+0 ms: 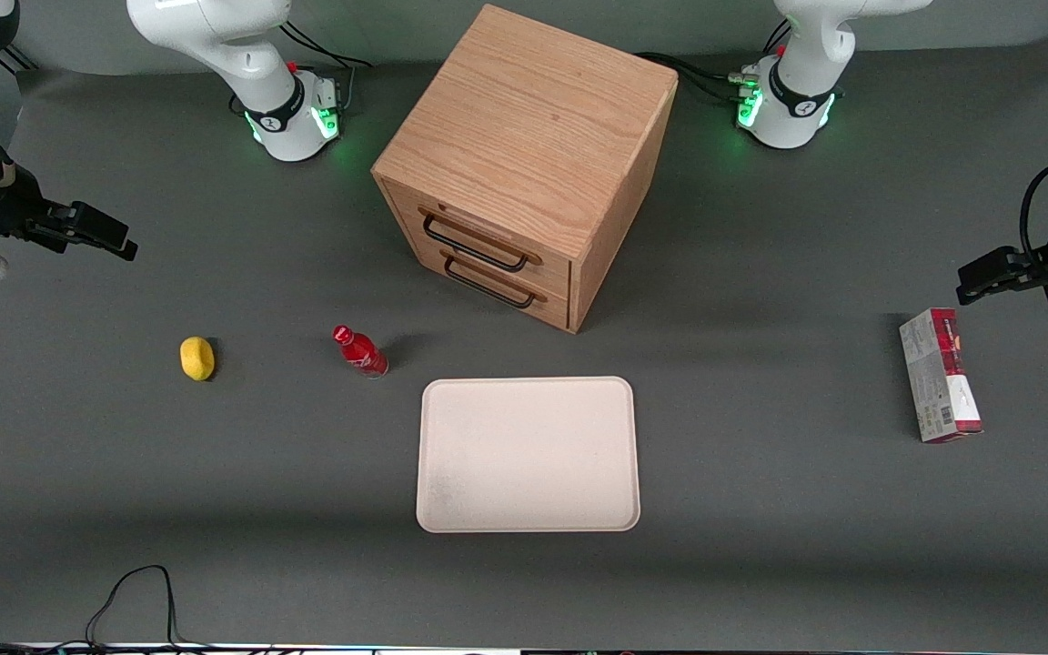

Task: Place coke bottle on tray
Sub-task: 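Move the right gripper down over the red Coca-Cola bottle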

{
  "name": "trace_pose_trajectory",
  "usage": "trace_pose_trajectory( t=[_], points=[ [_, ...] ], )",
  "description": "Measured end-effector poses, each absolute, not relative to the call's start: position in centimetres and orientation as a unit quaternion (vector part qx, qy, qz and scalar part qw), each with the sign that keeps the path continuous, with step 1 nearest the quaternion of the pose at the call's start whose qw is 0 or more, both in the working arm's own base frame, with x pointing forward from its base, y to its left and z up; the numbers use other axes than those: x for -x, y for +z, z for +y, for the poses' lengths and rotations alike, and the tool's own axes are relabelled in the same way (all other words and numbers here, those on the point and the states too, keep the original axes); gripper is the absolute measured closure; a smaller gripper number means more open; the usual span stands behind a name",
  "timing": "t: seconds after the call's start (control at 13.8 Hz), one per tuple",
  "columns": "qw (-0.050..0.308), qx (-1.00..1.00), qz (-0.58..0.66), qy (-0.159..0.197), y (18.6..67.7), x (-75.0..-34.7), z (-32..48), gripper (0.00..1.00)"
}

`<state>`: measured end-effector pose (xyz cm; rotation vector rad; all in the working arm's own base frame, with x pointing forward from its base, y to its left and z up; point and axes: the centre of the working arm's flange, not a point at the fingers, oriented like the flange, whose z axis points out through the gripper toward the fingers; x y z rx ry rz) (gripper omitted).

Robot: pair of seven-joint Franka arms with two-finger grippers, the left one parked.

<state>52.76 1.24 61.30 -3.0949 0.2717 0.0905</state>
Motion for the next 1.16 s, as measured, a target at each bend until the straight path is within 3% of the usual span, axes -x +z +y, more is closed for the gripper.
trace_pose_trajectory(
  t=[0.36,0.87,1.16],
  points=[
    [0.015,0.997,0.076,0.029,61.0,-52.9,2.5,0.00],
    [0.016,1.000,0.020,-0.004,58.6,-54.5,12.8,0.00],
    [0.019,1.000,0.022,-0.009,54.6,-54.8,16.1,0.00]
  ],
)
